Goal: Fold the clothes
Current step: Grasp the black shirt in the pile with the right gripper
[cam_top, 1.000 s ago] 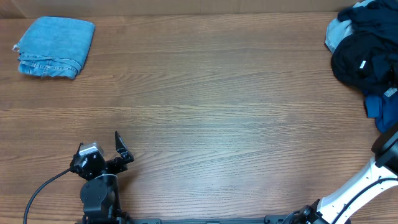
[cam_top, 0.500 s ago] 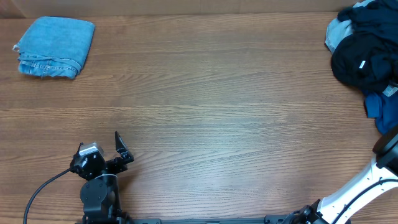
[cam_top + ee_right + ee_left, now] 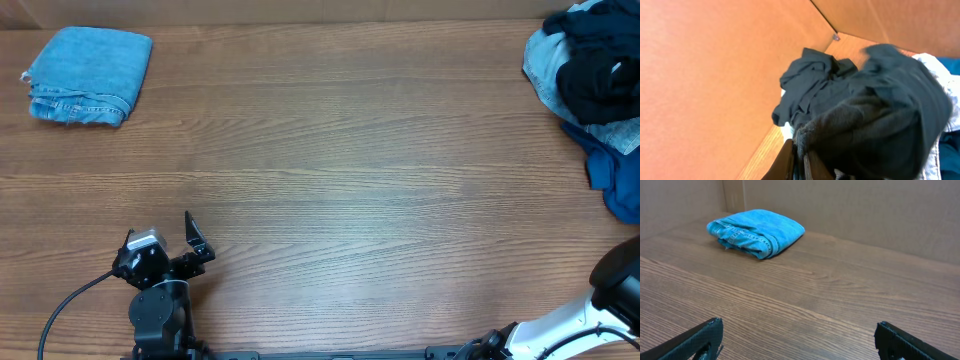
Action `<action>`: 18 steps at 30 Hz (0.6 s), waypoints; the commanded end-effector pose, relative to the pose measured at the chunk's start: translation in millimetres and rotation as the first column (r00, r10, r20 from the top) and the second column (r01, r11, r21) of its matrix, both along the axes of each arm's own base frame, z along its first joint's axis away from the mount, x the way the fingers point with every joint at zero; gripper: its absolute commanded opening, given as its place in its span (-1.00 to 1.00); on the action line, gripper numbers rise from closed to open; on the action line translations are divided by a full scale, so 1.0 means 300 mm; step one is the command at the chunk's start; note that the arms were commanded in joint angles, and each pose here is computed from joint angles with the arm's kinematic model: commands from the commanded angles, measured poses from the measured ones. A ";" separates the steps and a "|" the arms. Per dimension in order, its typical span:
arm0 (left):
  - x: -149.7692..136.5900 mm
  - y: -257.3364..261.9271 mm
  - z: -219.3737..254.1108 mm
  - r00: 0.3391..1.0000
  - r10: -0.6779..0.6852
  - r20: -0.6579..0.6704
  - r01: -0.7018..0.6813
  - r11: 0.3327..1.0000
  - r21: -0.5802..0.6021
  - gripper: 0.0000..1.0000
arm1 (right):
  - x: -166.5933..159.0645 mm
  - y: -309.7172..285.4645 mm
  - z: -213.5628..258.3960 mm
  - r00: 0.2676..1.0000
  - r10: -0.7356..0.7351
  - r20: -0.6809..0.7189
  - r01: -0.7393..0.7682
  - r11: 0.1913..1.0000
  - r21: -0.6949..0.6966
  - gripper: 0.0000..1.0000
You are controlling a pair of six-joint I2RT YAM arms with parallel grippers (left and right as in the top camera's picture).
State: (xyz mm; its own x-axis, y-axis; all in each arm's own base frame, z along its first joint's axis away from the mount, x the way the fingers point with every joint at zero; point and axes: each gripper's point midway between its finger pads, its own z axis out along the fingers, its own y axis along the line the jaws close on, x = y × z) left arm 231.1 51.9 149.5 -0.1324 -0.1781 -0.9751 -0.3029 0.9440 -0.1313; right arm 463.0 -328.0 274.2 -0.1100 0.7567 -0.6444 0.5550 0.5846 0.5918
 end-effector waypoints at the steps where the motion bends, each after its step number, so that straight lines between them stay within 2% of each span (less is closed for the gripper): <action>1: -0.003 0.010 0.003 1.000 0.016 0.003 -0.016 1.000 0.021 1.00 | -0.028 -0.026 0.097 0.999 -0.034 0.023 0.036 0.997 -0.073 -0.92; 6: -0.003 0.010 0.003 1.000 0.016 0.003 -0.016 1.000 0.021 1.00 | -0.123 -0.121 0.035 0.970 -0.213 -0.118 0.192 0.966 -0.172 -0.92; 10: -0.003 0.010 0.003 1.000 0.016 0.002 -0.016 1.000 0.021 1.00 | -0.232 -0.207 -0.012 0.888 -0.398 -0.229 0.334 0.902 -0.274 -0.92; 14: -0.003 0.010 0.003 1.000 0.016 0.003 -0.016 1.000 0.021 1.00 | -0.221 -0.194 -0.043 0.898 -0.366 -0.244 0.311 0.921 -0.237 -0.92; 18: -0.003 0.010 0.003 1.000 0.016 0.003 -0.016 1.000 0.021 1.00 | -0.107 -0.084 -0.005 0.981 -0.137 -0.137 0.121 0.986 -0.117 -0.92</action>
